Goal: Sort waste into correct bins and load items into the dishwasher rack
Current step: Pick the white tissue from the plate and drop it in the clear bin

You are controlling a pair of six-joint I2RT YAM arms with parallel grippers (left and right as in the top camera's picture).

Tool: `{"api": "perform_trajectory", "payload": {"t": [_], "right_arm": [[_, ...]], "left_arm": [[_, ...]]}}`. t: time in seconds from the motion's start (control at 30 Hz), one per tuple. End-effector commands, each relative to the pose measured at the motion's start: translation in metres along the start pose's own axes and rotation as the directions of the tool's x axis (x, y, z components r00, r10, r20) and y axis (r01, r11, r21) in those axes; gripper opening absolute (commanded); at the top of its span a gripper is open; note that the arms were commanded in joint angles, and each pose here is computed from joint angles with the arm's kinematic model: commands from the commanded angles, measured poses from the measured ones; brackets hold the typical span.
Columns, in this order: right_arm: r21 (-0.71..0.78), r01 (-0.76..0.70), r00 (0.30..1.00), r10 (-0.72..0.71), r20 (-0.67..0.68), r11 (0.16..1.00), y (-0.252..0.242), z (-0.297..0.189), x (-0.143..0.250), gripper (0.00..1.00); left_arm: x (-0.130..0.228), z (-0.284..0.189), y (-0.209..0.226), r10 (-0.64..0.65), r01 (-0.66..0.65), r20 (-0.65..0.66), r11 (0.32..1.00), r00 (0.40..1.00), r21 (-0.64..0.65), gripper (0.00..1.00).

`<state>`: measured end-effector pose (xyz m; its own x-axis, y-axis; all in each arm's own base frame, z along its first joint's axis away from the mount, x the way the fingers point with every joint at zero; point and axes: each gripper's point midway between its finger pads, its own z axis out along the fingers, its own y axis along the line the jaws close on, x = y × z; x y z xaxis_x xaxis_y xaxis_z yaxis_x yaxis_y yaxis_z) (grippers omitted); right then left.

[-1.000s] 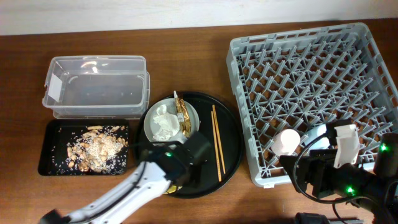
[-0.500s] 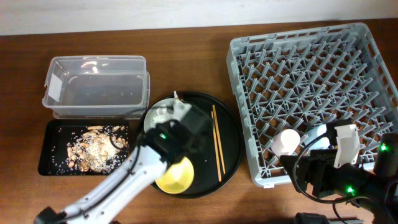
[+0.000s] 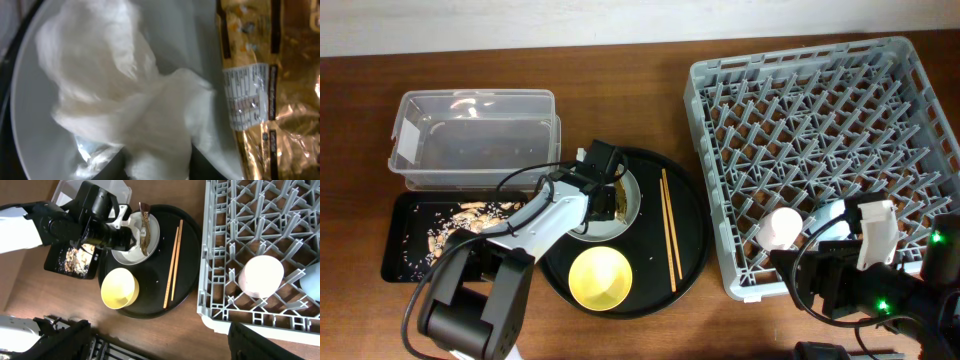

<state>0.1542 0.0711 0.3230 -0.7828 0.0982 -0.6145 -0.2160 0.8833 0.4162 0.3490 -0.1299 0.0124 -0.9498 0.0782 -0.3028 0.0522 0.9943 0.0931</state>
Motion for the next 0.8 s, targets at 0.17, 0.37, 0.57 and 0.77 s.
{"api": "perform_trajectory", "payload": {"t": [0.17,0.37,0.57,0.77], "right_arm": [[0.001,0.007,1.0,-0.007,-0.008,1.0,0.0,0.001,0.001,0.88],[0.002,0.007,1.0,-0.007,-0.008,1.0,-0.001,0.001,0.001,0.88],[0.0,0.006,1.0,-0.006,-0.008,1.0,0.0,0.001,0.001,0.88],[-0.002,0.003,1.0,-0.003,-0.015,1.0,0.0,0.001,0.003,0.88]], "left_arm": [[-0.026,-0.056,0.001,-0.011,0.011,0.016,0.999,1.0,0.044,0.0],[-0.072,-0.144,0.04,-0.084,0.088,0.223,0.996,0.971,-0.006,0.0],[-0.101,-0.15,0.12,-0.207,0.282,0.356,0.944,0.911,-0.173,0.0],[-0.128,-0.106,0.103,-0.186,0.204,0.319,0.979,0.929,-0.024,0.82]]}}
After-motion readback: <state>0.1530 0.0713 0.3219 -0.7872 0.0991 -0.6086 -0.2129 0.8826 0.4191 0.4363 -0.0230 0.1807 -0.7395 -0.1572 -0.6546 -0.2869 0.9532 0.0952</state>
